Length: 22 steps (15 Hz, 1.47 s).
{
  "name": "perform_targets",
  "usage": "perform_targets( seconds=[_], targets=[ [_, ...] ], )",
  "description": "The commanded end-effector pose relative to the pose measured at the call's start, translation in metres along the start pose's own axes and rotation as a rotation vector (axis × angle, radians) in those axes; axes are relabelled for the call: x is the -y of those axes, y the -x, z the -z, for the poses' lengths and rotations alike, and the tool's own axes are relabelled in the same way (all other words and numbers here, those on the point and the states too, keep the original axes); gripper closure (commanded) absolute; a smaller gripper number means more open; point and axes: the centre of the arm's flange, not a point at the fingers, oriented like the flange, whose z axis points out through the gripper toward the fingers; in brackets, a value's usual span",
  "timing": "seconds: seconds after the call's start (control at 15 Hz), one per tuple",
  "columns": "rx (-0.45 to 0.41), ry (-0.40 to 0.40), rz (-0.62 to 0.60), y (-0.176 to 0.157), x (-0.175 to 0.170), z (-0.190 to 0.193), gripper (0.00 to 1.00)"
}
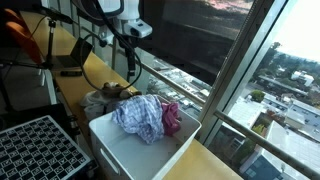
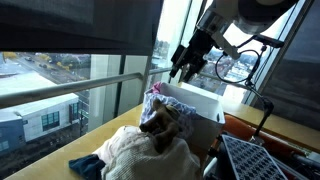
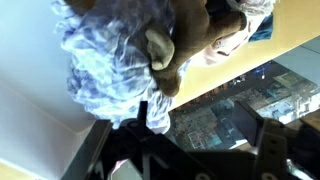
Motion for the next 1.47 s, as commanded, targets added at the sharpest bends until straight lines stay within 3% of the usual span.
perform_targets(
  seconds=[0.0, 0.2, 0.47, 1.07, 1.4],
  targets=[
    [-0.009, 0.011, 0.001, -0.048, -0.047, 0.071, 0.00],
    [-0.011, 0.020, -0.011, -0.090, -0.098, 0.076, 0.00],
    [0.035, 0.024, -0.029, -0.116, -0.137, 0.018, 0.00],
    [0.213, -0.008, -0.073, -0.115, -0.127, -0.135, 0.00],
    [0.250, 0.010, -0.091, -0.110, -0.136, -0.191, 0.00]
  ],
)
